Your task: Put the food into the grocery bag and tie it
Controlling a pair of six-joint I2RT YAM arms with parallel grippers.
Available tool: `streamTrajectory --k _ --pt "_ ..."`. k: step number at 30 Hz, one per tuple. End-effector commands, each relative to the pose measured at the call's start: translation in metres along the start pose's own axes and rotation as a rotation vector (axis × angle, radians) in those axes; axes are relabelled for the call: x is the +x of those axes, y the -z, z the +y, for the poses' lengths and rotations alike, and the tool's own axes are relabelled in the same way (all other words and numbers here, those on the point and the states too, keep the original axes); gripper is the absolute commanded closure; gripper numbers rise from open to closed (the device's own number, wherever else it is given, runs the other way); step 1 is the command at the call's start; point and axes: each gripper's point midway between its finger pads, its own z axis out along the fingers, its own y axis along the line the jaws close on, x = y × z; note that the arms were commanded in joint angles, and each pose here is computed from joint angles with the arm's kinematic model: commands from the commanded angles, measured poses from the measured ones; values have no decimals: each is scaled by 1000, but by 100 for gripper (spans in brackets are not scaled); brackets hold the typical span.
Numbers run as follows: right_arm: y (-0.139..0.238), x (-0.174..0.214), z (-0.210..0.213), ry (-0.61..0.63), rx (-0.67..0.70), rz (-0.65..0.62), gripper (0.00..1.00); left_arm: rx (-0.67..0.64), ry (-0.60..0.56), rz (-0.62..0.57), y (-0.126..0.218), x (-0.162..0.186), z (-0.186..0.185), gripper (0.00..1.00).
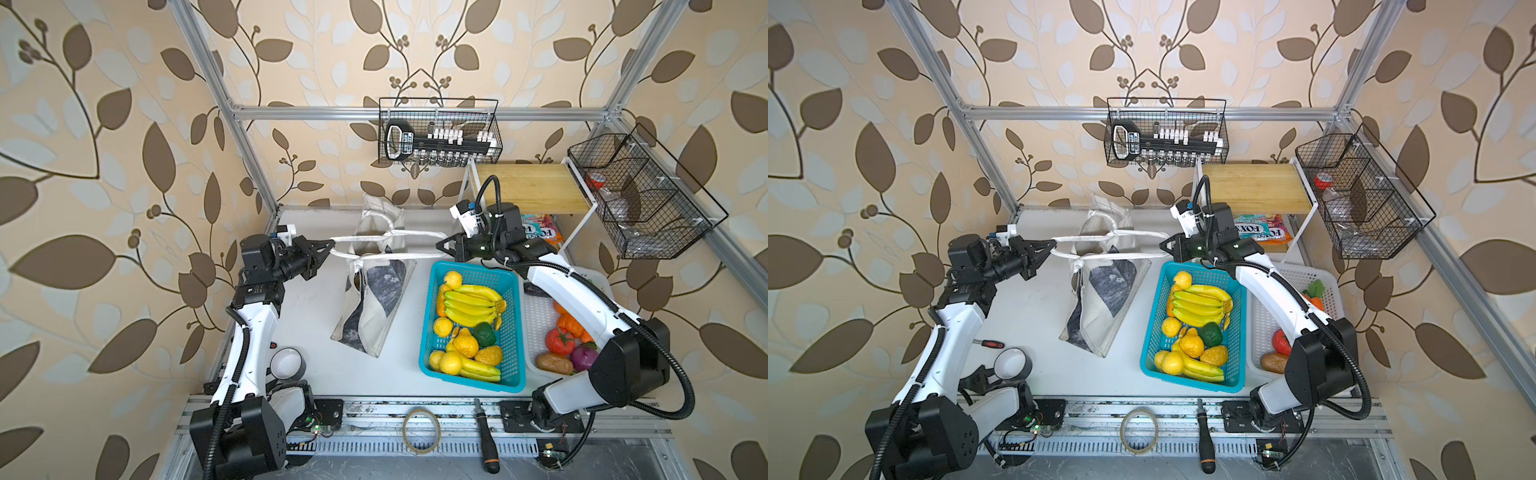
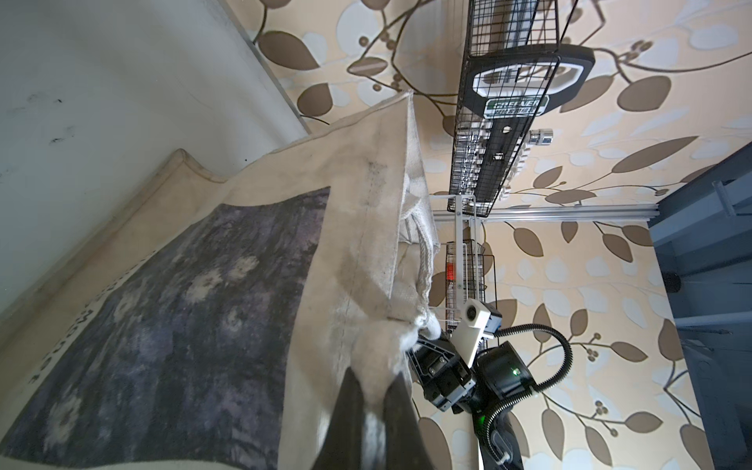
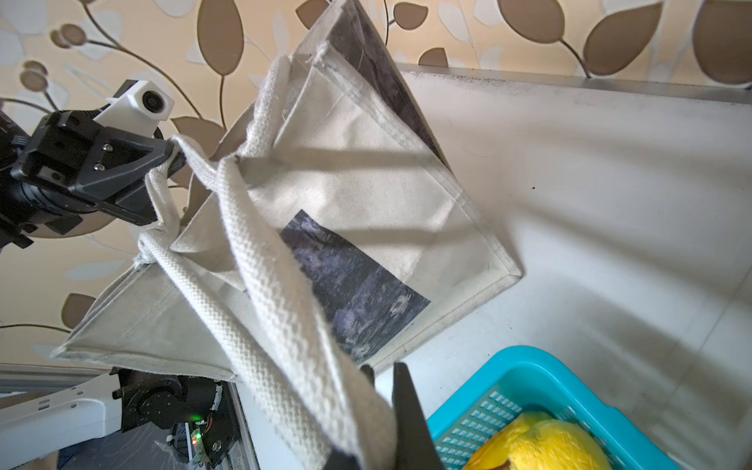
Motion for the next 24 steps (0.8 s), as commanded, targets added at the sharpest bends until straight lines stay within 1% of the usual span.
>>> streamTrajectory --k 1,4,6,8,12,14,16,18,21,23,24 --pt "55 -11 -86 -114 346 -46 100 -27 -74 -455 56 -92 -27 100" --pt "57 -17 -90 -117 369 -42 100 -5 -100 -468 63 -95 -44 100" --pt "57 -20 -89 -127 364 -57 100 9 -103 -467 59 -97 -43 100" --pt "49 -21 -79 -119 338 -66 100 24 -81 -412 42 -90 -34 100" --pt "0 -6 -48 -45 296 15 100 -62 -148 -268 -16 -43 -14 100" --pt "-25 4 -51 -48 303 58 100 -111 -160 -240 -32 -33 1 100" --pt "-44 15 -59 -73 307 104 100 -189 -117 -268 -37 -40 36 100" --pt "-52 18 -59 -49 335 106 100 -256 -95 -279 -38 -46 65 100" --pt "-64 20 -59 -11 361 112 100 -242 -61 -300 -37 -50 84 100" --pt "-78 31 -70 -23 366 154 100 -282 -69 -313 -37 -53 95 100" --pt "-86 38 -76 -31 370 192 100 -302 -40 -301 -39 -52 106 100"
